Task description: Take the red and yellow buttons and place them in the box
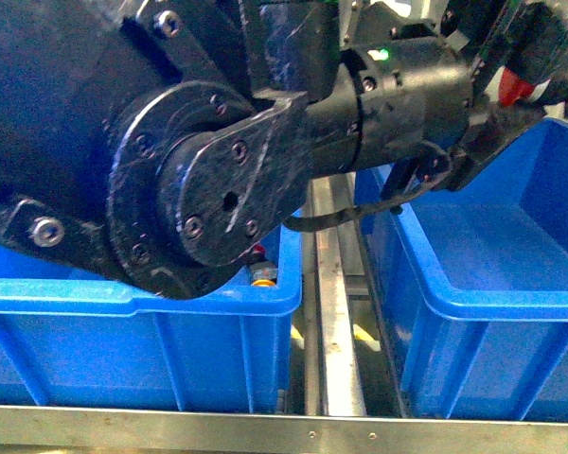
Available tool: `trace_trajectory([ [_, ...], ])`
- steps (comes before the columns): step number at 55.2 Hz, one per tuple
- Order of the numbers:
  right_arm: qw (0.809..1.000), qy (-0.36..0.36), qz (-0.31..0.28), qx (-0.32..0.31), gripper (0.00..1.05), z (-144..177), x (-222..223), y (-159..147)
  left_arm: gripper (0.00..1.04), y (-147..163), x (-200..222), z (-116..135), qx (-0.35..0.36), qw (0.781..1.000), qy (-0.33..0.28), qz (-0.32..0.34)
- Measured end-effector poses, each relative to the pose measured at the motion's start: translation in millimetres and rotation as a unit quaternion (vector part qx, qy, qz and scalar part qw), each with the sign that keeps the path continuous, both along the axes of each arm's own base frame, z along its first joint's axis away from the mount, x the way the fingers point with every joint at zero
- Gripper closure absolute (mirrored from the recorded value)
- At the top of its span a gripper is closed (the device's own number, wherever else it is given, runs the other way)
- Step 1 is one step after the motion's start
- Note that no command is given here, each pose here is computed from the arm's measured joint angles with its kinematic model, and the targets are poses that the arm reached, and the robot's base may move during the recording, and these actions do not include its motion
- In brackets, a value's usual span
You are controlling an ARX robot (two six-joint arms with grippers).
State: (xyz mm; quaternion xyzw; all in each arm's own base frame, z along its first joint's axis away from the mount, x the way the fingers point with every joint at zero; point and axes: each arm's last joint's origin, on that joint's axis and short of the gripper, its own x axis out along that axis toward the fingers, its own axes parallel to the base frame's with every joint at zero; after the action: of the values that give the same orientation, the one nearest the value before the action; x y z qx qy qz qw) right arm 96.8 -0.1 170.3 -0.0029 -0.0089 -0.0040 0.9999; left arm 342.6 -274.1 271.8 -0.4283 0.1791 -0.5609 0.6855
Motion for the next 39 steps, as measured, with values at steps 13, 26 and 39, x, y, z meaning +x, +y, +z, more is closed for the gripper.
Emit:
trace_trajectory([
  [13,0.932,-0.184,-0.095,-0.298,0.07,57,34,-31,0.72,-16,-5,8,0.006,1.0,0.004,-0.008],
  [26,0.952,-0.192,-0.2,-0.128,0.07,157,70,-93,0.72,-25,-10,12,0.006,1.0,0.0,0.0],
  [39,0.904,-0.16,-0.116,0.38,0.07,156,111,-112,0.72,-29,-12,14,0.003,1.0,-0.006,0.015],
])
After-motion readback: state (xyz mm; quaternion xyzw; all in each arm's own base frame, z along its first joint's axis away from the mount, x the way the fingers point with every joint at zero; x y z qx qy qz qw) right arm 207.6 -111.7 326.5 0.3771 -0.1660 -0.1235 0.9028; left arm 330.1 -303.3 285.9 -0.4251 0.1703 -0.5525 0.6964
